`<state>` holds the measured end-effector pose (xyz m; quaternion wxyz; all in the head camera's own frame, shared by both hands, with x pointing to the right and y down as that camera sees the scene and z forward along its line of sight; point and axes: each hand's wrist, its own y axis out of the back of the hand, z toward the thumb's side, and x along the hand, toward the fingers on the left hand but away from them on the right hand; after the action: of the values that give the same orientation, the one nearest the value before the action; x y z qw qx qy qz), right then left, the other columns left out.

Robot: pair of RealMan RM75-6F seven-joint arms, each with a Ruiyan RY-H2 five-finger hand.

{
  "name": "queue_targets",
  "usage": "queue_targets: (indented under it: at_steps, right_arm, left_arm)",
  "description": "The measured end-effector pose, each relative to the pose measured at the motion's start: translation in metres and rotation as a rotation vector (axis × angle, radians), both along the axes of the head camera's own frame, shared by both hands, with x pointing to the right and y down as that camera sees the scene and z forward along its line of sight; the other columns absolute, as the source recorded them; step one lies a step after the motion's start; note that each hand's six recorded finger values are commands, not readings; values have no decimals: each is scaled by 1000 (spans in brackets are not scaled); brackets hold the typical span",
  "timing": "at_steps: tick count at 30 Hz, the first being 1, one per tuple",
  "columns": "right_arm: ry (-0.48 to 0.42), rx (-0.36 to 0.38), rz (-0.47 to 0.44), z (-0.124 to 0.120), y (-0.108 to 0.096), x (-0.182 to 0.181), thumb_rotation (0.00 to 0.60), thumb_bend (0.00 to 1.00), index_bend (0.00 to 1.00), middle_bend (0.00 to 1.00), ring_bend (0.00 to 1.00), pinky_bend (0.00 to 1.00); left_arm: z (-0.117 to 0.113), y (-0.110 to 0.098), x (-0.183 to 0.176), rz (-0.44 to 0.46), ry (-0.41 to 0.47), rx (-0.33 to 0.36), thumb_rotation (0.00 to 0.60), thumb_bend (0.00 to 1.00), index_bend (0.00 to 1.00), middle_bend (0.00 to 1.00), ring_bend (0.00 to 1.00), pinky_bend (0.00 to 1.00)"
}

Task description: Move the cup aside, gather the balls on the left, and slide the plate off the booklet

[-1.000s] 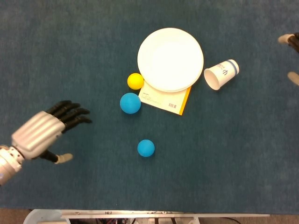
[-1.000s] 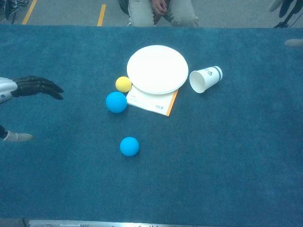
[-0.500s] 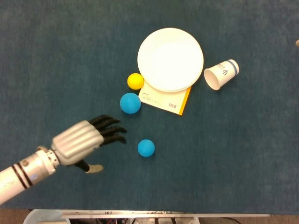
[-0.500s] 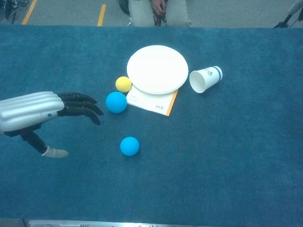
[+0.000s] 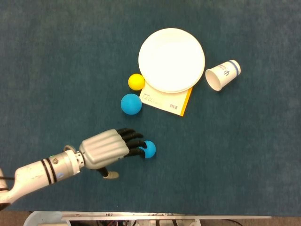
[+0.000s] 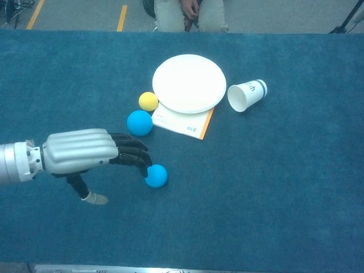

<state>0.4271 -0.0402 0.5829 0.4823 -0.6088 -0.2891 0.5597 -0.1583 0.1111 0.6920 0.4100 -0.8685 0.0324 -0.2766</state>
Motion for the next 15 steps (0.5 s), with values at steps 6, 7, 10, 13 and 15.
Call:
queue_targets:
  at_steps: [6, 7, 10, 13, 15]
  right_arm:
    - [5, -5, 17, 0, 3, 7, 600, 171, 280, 383, 363, 590]
    - [6, -5, 18, 0, 3, 8, 600, 172, 280, 383, 363, 590]
    - [6, -9, 17, 1, 3, 8, 600, 171, 280, 383, 363, 590]
    - [3, -9, 10, 2, 4, 7, 600, 171, 280, 383, 362, 590]
    - [1, -9, 2, 2, 5, 5, 600, 171, 280, 383, 362, 590]
  left_arm:
    - [7, -11, 8, -27, 5, 7, 600, 184, 230, 154, 105, 140]
    - [7, -13, 9, -35, 5, 6, 600, 184, 225, 152, 105, 140]
    - [9, -17, 14, -54, 6, 1, 600, 185, 208, 146, 103, 140]
    - [14, -17, 21, -55, 3, 0, 600, 184, 206, 141, 102, 140]
    - [18, -17, 24, -55, -3, 5, 600, 184, 205, 139, 102, 140]
